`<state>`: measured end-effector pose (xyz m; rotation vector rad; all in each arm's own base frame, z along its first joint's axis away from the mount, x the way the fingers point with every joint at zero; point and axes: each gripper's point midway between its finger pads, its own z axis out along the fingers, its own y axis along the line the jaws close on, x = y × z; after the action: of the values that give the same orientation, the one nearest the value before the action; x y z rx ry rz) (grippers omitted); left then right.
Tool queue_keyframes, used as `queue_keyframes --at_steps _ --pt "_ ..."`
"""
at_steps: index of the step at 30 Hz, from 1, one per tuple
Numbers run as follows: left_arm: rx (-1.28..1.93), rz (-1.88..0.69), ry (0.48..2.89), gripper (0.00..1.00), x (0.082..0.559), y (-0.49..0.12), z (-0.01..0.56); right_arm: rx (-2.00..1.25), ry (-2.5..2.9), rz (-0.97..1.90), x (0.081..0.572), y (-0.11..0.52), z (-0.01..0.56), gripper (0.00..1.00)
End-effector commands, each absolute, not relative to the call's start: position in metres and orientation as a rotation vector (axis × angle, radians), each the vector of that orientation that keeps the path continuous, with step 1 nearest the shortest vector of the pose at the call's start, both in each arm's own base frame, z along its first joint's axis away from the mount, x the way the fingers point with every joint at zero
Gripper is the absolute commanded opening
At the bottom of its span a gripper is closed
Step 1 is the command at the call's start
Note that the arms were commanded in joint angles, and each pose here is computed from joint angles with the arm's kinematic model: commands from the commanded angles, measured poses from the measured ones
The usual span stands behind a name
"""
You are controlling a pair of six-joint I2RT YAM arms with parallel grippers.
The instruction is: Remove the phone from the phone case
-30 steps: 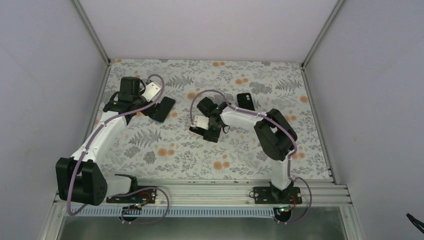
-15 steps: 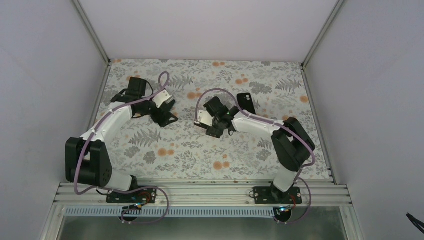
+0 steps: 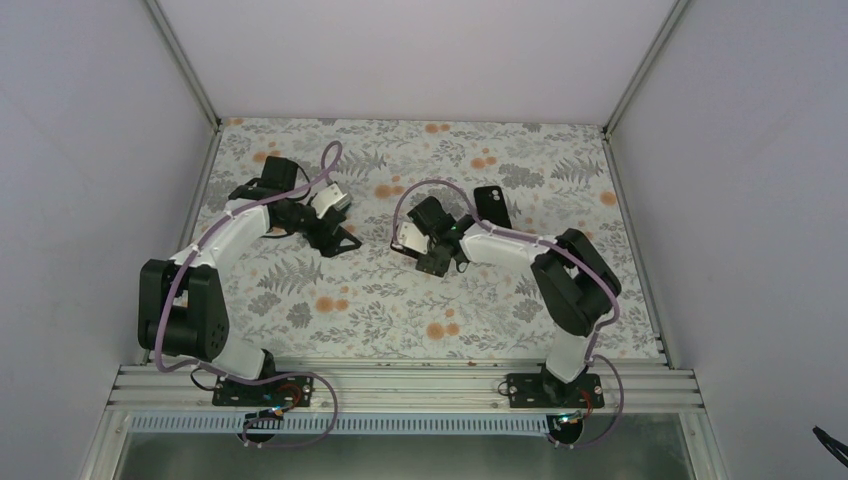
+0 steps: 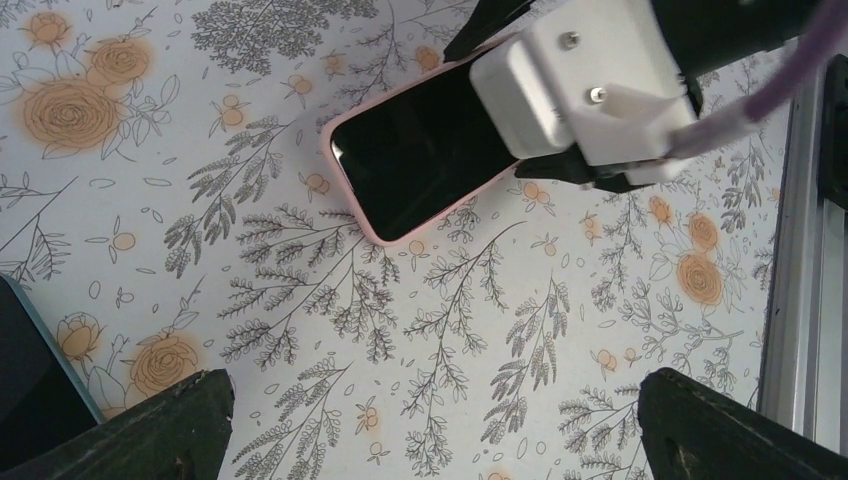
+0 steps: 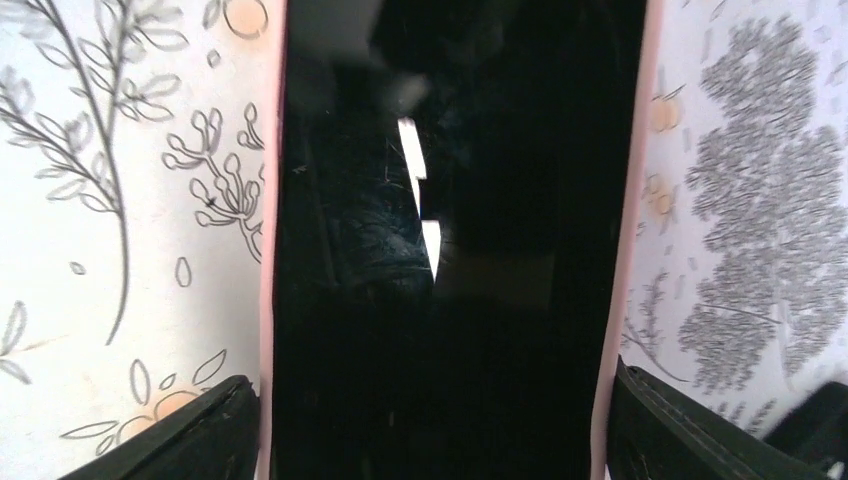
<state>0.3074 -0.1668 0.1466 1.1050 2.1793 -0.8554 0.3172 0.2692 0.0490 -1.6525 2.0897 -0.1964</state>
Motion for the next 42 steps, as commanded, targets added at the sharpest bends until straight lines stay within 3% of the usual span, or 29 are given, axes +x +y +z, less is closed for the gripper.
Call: queue_keyframes --at_steps 1,8,14,19,22,23,25,28,35,42 --pt "1.143 -0.890 2.139 1.00 0.300 -0.169 0.148 -1.725 2.155 -0.138 0.309 0.266 0.031 0.77" --pt "1.144 -0.860 2.156 1.00 0.303 -0.166 0.144 -1.697 2.187 -0.161 0.328 0.255 0.028 0.81" --pt "1.153 -0.857 2.153 1.00 0.302 -0.166 0.141 -1.625 2.182 -0.174 0.342 0.252 0.048 1.00" --pt "1.155 -0.822 2.149 1.00 0.302 -0.162 0.144 -1.615 2.199 -0.095 0.331 0.258 0.070 1.00" --pt "1.150 -0.802 2.141 1.00 0.305 -0.159 0.147 -1.618 2.218 -0.070 0.324 0.257 0.075 0.89" --pt "1.146 -0.800 2.142 1.00 0.306 -0.158 0.147 -1.627 2.227 -0.056 0.321 0.257 0.075 0.79" --pt "1.139 -0.798 2.142 1.00 0.307 -0.157 0.149 -1.648 2.255 -0.007 0.313 0.258 0.073 0.56" --pt "1.137 -0.799 2.143 1.00 0.307 -0.156 0.148 -1.676 2.321 0.094 0.296 0.261 0.068 0.07" --pt "1.131 -0.783 2.143 1.00 0.309 -0.153 0.151 -1.709 2.373 0.190 0.266 0.260 0.047 0.04" --pt "1.038 -0.667 2.162 1.00 0.334 -0.144 0.154 -1.670 2.420 0.150 0.268 0.256 0.025 0.04"
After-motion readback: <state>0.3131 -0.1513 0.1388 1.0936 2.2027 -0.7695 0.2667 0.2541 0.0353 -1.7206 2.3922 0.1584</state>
